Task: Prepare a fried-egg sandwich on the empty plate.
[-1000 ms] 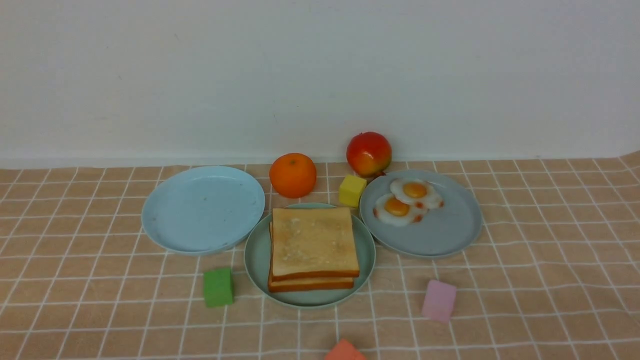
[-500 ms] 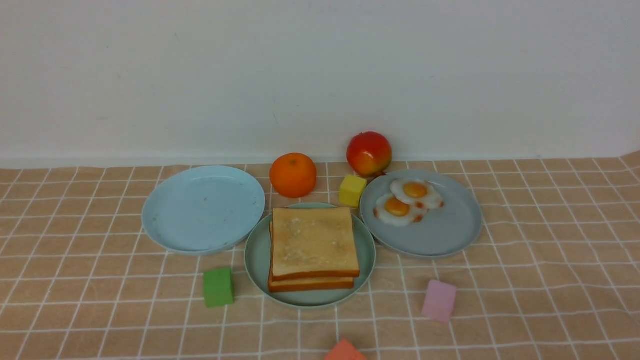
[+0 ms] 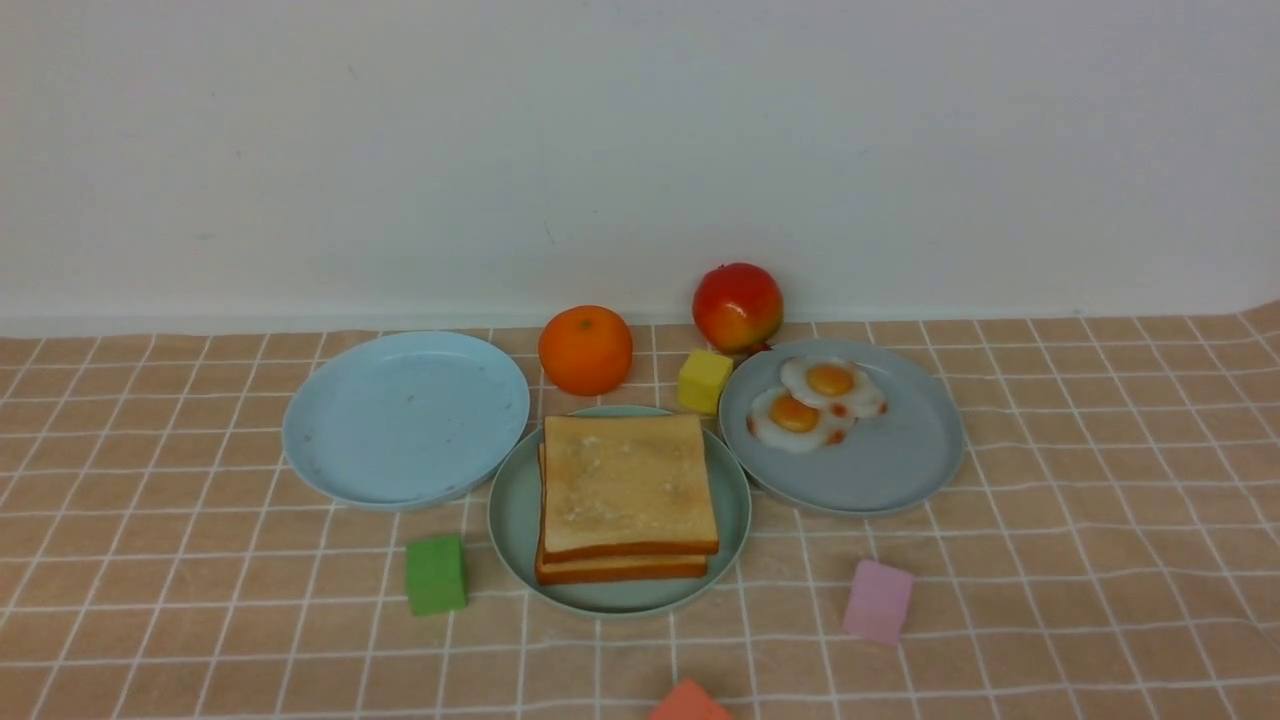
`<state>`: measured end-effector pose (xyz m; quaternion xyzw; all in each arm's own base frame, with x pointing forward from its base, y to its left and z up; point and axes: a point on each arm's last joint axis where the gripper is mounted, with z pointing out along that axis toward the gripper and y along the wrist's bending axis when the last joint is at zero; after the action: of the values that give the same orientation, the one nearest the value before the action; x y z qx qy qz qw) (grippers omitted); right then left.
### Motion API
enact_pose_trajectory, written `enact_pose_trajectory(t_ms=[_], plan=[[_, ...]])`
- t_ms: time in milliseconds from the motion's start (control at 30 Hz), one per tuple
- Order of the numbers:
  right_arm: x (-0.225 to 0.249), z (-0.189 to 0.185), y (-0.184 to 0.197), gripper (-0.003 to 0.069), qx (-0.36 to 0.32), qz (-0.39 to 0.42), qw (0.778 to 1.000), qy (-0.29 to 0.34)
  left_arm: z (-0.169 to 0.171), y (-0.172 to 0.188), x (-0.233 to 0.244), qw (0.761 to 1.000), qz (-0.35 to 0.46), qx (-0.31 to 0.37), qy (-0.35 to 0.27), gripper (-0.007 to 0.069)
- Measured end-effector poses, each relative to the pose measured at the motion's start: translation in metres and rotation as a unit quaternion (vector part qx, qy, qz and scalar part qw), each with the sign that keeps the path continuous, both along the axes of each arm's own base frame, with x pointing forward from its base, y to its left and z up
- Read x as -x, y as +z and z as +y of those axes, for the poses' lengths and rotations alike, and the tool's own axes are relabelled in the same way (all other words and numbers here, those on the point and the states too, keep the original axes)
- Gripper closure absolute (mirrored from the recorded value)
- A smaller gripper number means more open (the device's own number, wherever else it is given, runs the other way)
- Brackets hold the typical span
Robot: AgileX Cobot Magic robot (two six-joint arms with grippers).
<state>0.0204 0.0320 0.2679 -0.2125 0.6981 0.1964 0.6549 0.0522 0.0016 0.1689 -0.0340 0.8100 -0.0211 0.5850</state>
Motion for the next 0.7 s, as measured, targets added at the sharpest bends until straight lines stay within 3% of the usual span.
enact_pose_trajectory(t_ms=[533,700], plan=[[-0.0002,-0.0001,-0.0001,0.0430,0.001,0.000,1.000,-0.002,-0.0001,0.0000,0.0000,1.000,0.000,0.000,0.000,0.0603],[-0.0036,-0.0043,-0.0015,0.0426,0.031,-0.010,0.998,-0.055,-0.0001,0.0000,0.0000,1.000,0.000,0.000,0.000,0.0596]])
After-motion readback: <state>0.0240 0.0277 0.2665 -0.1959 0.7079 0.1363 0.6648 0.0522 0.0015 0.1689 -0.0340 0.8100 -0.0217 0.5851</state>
